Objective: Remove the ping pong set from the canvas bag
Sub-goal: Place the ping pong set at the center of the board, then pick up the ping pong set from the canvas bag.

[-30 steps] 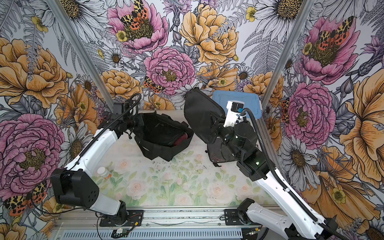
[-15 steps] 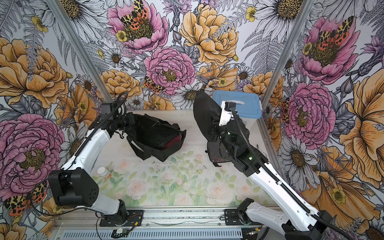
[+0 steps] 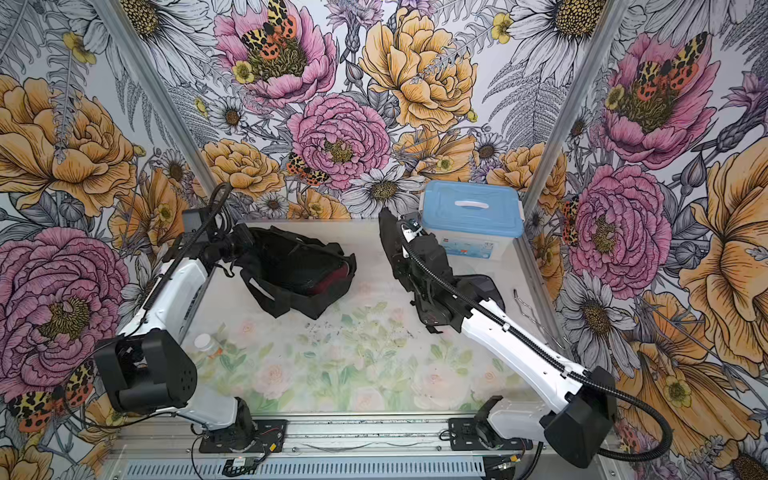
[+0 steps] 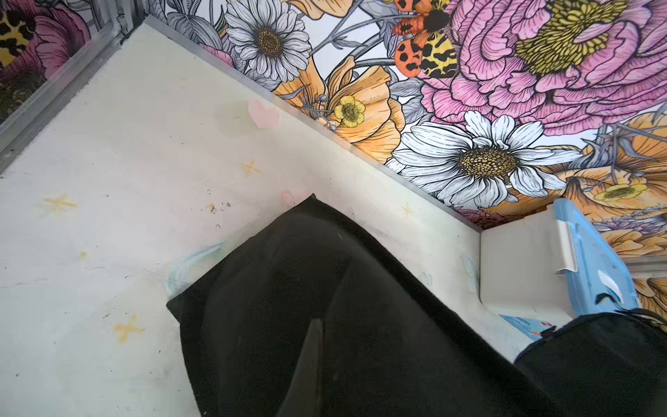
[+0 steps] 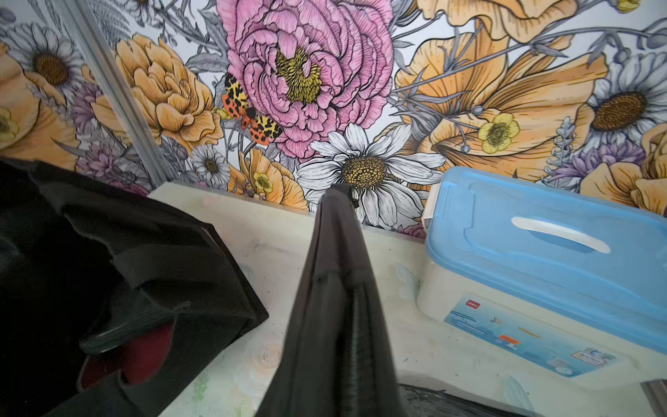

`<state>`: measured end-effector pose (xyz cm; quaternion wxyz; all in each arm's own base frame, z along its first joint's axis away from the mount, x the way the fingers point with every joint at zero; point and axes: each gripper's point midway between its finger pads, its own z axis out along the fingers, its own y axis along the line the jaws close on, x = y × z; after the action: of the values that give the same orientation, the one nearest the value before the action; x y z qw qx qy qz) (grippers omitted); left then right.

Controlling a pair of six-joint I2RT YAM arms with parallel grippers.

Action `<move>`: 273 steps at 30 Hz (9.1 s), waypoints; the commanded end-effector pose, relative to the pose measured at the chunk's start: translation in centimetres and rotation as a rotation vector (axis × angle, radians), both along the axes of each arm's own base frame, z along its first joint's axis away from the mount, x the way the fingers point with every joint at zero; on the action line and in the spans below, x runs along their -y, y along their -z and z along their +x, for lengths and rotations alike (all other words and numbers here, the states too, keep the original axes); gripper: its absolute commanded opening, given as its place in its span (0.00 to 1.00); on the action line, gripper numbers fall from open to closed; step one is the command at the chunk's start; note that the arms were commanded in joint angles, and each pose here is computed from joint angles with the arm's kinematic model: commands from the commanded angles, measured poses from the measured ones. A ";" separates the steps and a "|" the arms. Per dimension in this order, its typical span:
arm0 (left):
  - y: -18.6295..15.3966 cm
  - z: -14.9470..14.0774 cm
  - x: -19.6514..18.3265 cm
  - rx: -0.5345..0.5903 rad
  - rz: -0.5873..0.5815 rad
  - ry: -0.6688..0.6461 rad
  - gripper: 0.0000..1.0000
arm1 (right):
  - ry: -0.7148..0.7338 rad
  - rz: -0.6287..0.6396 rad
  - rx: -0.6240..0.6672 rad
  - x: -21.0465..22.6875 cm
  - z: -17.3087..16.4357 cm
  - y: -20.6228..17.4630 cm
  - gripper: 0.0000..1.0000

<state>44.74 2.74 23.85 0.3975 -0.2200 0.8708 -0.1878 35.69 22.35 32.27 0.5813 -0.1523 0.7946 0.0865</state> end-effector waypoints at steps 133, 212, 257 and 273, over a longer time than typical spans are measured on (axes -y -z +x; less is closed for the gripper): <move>5.0 -1.3 -5.5 -0.059 -0.105 -0.160 0.00 | -0.420 -0.804 -0.015 -9.3 6.8 25.9 0.92; -8.4 -4.8 3.3 0.184 0.169 0.043 0.00 | -0.157 0.820 -0.553 -4.7 -1.3 4.1 0.51; -7.3 -2.4 10.4 0.132 0.338 0.203 0.00 | -0.358 0.721 -0.366 -9.6 -4.0 5.1 0.53; -0.7 -4.3 12.4 0.038 0.338 0.231 0.00 | -0.467 0.568 -0.511 -14.8 -9.4 11.5 0.57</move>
<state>41.25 -8.20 24.40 0.4201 -0.0437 0.9046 -0.0581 26.08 36.60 21.98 0.3567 -0.1412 0.7961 0.4681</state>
